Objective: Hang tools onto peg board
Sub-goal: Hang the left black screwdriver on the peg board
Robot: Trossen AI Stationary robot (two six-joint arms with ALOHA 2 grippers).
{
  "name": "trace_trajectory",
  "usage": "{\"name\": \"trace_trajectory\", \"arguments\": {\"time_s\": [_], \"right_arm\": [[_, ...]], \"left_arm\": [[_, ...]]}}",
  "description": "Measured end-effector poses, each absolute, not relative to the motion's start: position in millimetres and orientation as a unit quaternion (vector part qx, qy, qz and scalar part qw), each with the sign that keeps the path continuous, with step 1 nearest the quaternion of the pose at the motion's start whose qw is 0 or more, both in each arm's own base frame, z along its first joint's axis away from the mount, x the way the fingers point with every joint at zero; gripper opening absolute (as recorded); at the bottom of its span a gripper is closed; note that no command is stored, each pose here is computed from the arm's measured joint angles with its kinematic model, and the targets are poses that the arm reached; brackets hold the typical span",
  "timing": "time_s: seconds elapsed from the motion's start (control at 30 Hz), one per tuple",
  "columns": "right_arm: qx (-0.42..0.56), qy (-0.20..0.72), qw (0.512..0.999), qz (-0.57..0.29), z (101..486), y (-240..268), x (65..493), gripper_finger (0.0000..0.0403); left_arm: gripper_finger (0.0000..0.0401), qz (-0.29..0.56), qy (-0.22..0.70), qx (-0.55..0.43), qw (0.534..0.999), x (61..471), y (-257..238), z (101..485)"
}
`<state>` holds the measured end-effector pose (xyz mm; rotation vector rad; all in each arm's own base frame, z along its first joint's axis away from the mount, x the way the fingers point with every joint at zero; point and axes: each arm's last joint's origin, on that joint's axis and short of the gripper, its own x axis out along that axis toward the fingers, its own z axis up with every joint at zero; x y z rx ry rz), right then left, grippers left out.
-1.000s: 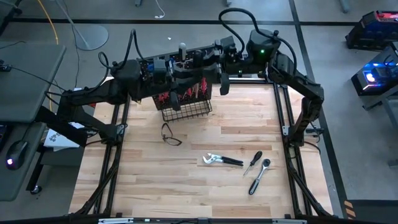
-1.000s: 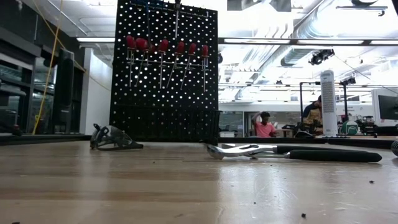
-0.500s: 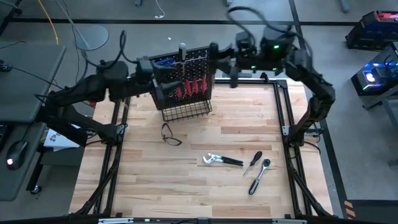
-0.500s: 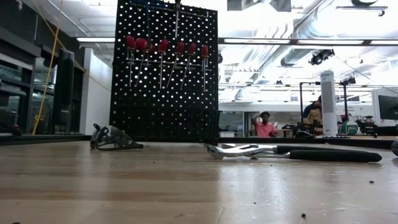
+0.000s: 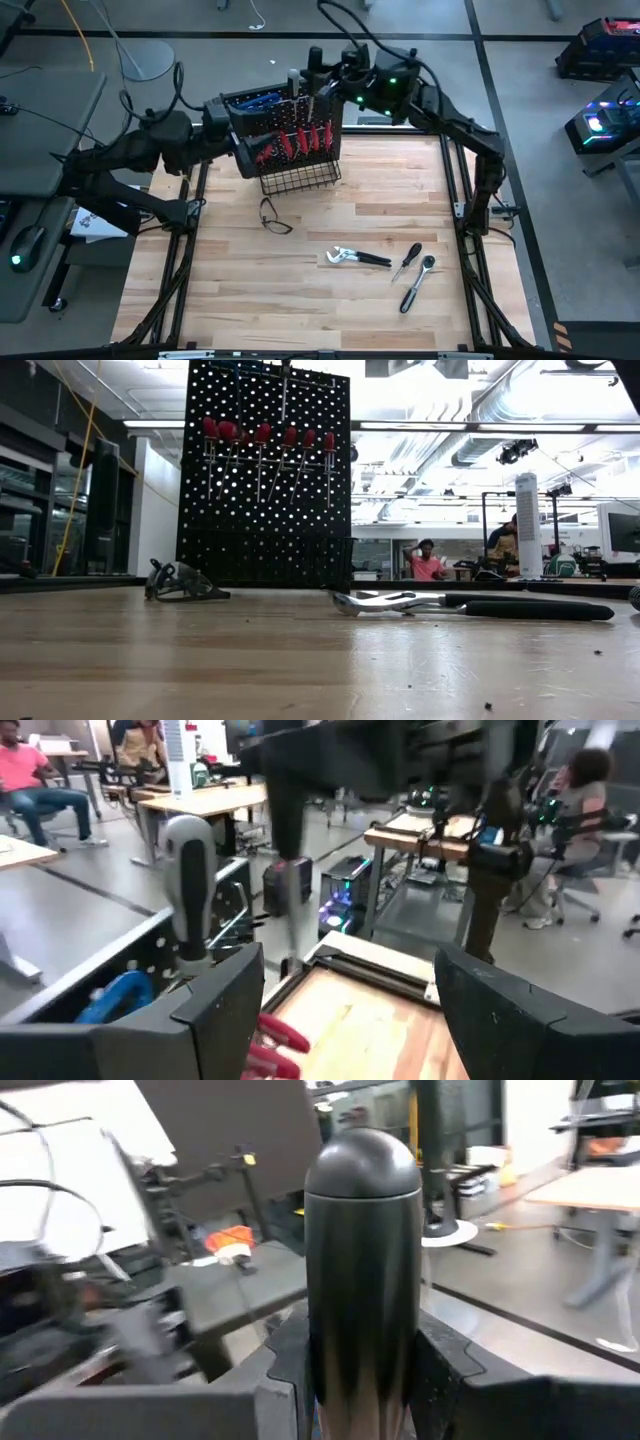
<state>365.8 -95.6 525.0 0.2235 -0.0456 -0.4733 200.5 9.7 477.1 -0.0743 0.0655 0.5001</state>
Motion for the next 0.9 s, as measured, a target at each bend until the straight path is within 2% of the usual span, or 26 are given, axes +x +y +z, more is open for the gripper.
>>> {"name": "trace_trajectory", "arguments": {"time_s": [0.27, 0.9], "right_arm": [[0.093, 0.002, 0.950, -0.297, 508.0, -106.7, 380.4, 0.0093], [0.075, 0.039, 0.947, -0.310, 491.2, -129.8, 388.9, 0.0093]], "left_arm": [[0.0268, 0.245, 0.017, -0.041, 0.968, 206.5, 9.4, 470.2], [0.0268, 0.238, -0.010, -0.096, 0.966, 223.5, 6.3, 468.3]]}}
